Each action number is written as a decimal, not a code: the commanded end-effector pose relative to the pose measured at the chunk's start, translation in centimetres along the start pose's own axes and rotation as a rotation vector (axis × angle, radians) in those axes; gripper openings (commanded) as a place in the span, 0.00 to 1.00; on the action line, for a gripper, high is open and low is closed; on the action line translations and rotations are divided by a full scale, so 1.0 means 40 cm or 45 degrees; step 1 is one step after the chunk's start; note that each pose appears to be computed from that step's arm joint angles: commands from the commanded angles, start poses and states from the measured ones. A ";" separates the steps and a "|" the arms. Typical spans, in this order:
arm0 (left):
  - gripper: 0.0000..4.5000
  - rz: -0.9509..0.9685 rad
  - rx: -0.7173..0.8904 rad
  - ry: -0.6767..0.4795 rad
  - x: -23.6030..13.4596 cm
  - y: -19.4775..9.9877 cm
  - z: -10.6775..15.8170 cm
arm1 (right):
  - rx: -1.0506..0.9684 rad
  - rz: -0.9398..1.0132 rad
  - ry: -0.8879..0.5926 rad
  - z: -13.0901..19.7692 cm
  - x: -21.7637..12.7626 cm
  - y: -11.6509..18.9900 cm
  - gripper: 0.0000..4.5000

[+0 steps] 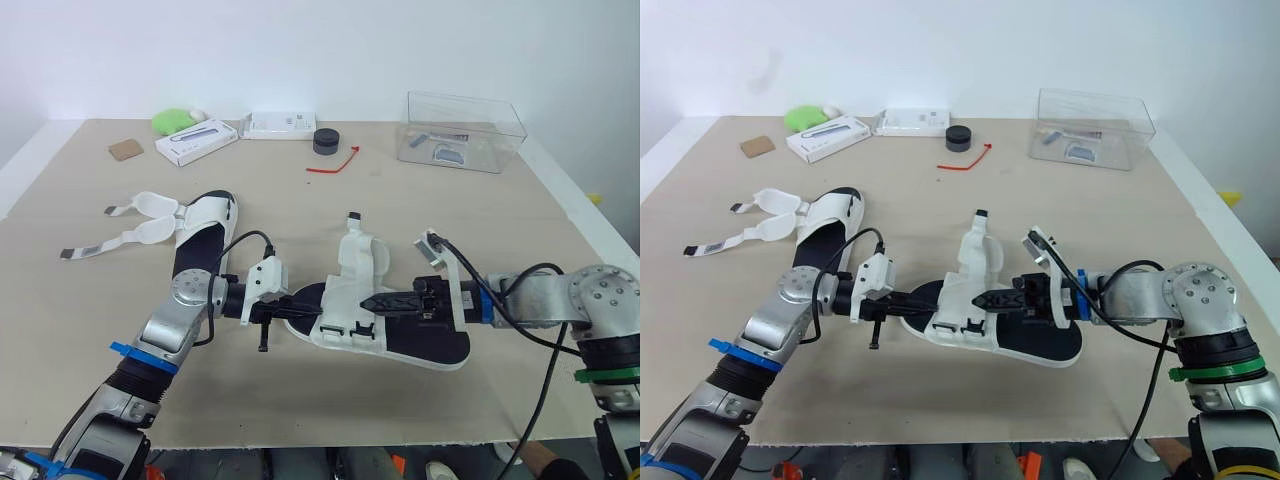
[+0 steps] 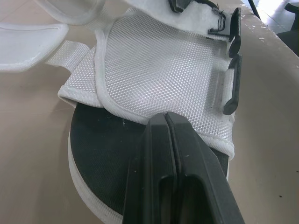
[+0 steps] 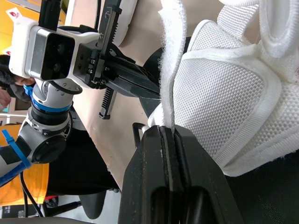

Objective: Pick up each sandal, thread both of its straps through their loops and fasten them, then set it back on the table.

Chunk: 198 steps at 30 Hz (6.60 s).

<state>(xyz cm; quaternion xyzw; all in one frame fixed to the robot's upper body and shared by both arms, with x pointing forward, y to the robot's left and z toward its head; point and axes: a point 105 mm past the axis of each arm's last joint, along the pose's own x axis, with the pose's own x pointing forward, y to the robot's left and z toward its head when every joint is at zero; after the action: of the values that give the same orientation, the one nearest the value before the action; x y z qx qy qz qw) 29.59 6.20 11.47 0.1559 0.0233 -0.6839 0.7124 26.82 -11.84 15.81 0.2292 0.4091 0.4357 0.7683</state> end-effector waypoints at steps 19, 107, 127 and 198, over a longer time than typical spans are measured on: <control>0.00 0.011 0.043 0.024 0.006 0.004 -0.005 | -0.032 -0.020 -0.044 -0.013 0.017 0.015 0.01; 0.00 0.034 0.079 0.050 0.016 0.025 -0.017 | -0.338 -0.108 0.035 -0.039 -0.002 0.083 0.45; 0.00 0.042 0.077 0.045 0.017 0.022 -0.016 | -0.309 -0.137 0.030 0.027 0.004 0.071 0.21; 0.00 0.042 0.096 0.074 0.021 0.034 -0.027 | -0.471 -0.153 0.103 -0.036 -0.014 0.107 0.40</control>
<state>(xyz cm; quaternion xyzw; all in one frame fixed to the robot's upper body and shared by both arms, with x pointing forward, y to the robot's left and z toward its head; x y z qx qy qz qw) 30.98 5.46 10.68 0.1909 0.0076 -0.6709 0.7165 23.83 -10.27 17.22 0.0623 0.3803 0.4550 0.8028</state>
